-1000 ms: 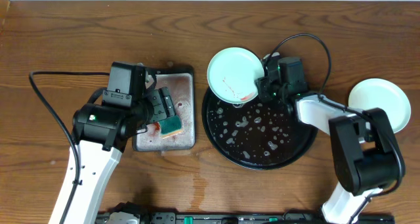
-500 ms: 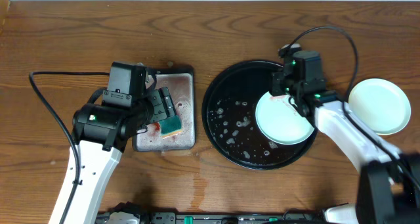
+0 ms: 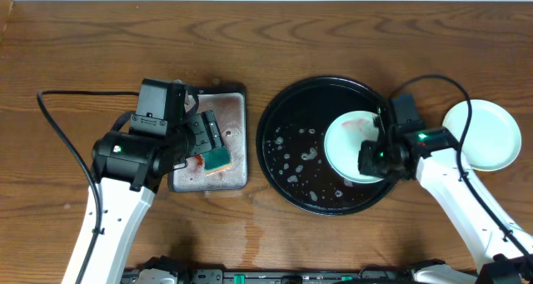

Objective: Clean dirty plates on tray and stack at the side
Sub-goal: 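Pull the back pale green plate forward in the black tray with right gripper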

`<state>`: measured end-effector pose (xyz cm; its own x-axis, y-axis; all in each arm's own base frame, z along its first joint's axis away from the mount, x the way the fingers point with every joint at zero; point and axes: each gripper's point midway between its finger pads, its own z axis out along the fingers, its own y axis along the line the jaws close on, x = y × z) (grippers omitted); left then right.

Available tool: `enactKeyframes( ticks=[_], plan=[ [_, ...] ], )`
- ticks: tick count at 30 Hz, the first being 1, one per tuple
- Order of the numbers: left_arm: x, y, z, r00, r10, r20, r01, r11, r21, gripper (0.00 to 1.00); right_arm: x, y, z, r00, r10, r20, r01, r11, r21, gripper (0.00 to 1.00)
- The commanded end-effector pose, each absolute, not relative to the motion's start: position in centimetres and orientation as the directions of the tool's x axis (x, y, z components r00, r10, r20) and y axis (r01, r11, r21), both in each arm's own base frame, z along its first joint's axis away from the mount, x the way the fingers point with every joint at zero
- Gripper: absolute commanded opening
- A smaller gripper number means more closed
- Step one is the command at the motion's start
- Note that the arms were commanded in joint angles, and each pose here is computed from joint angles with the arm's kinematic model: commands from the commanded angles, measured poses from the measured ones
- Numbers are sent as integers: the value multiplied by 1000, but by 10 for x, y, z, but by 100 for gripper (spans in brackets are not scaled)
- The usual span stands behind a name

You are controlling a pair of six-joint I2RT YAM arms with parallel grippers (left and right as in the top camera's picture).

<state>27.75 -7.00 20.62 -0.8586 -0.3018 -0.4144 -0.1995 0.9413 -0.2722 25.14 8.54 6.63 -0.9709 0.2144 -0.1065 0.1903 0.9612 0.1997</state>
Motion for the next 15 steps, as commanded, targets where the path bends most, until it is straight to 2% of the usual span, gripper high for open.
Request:
enactKeyframes(
  ticks=[1, 7, 11, 15],
  plan=[
    [280, -70, 211, -855, -294, -427, -189, 944, -271, 83, 232, 85, 46, -912, 410, 4, 402, 893, 202, 43],
    [280, -70, 211, -855, -294, -427, -189, 944, -271, 83, 220, 84, 14, -765, 641, 63, 638, 741, 209, 58],
    [280, -70, 211, -855, -294, -427, -189, 944, -272, 83, 225, 86, -1, -687, 724, 62, 712, 652, 260, 57],
    [280, -70, 211, -855, -294, -427, -189, 944, -271, 83, 236, 87, -2, -680, 733, 30, 704, 640, 308, 41]
  ],
)
